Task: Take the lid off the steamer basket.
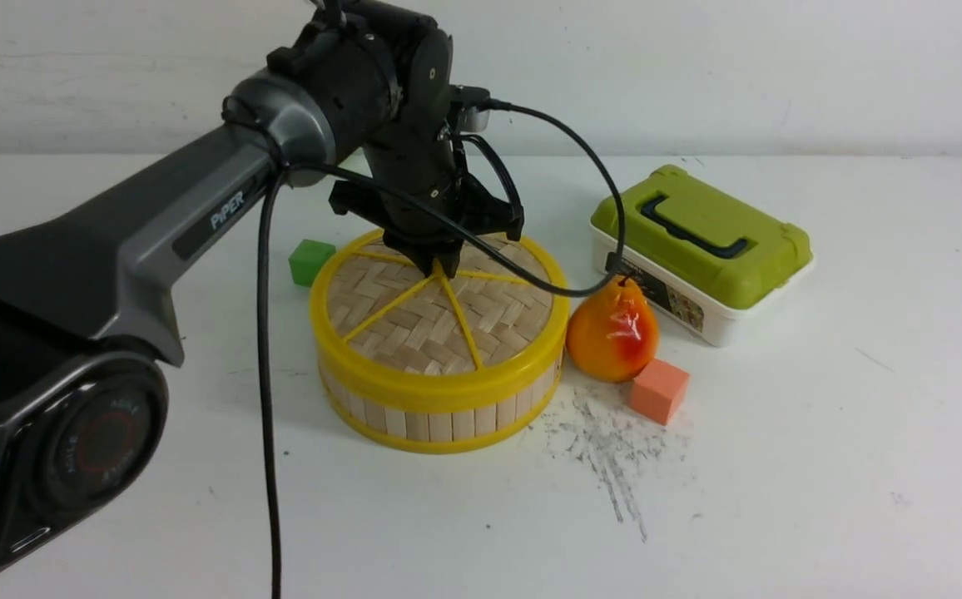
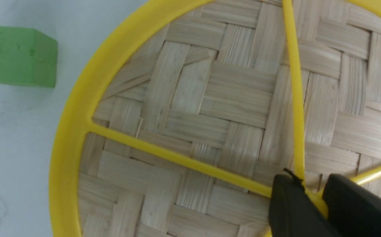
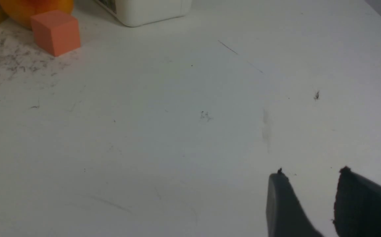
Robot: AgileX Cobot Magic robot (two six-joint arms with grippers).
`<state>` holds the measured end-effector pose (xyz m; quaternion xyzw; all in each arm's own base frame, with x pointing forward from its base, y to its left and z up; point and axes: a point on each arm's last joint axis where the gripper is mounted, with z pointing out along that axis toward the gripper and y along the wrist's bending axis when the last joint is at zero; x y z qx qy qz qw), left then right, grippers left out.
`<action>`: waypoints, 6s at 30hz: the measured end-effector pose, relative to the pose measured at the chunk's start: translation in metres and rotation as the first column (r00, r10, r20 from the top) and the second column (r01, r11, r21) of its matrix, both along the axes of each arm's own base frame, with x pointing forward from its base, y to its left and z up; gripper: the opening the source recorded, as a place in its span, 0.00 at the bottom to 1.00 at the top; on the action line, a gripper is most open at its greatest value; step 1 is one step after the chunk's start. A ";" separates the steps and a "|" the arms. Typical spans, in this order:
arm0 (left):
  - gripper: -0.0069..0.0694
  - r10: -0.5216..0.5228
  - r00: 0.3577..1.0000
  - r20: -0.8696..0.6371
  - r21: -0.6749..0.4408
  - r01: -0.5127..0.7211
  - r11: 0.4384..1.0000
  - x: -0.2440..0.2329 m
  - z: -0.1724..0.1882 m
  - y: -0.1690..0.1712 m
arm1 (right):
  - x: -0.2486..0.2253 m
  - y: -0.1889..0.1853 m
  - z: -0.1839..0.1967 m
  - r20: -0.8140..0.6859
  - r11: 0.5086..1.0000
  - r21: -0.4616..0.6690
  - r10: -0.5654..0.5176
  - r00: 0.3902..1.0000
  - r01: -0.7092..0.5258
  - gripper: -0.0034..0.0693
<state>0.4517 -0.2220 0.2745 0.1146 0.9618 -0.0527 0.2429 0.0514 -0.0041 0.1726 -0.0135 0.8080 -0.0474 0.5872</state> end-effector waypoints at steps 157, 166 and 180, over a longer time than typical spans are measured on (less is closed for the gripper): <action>0.07 0.243 0.720 0.650 -0.218 -0.129 0.967 -0.400 -0.105 0.215 | 0.000 0.000 0.000 0.000 1.000 0.000 0.000 1.000 0.000 0.38; 0.07 0.243 0.720 0.650 -0.218 -0.129 0.967 -0.400 -0.105 0.215 | 0.000 0.000 0.000 0.000 1.000 0.000 0.000 1.000 0.000 0.38; 0.09 0.243 0.720 0.650 -0.218 -0.129 0.967 -0.400 -0.105 0.215 | 0.000 0.000 0.000 0.000 1.000 0.000 0.000 1.000 0.000 0.38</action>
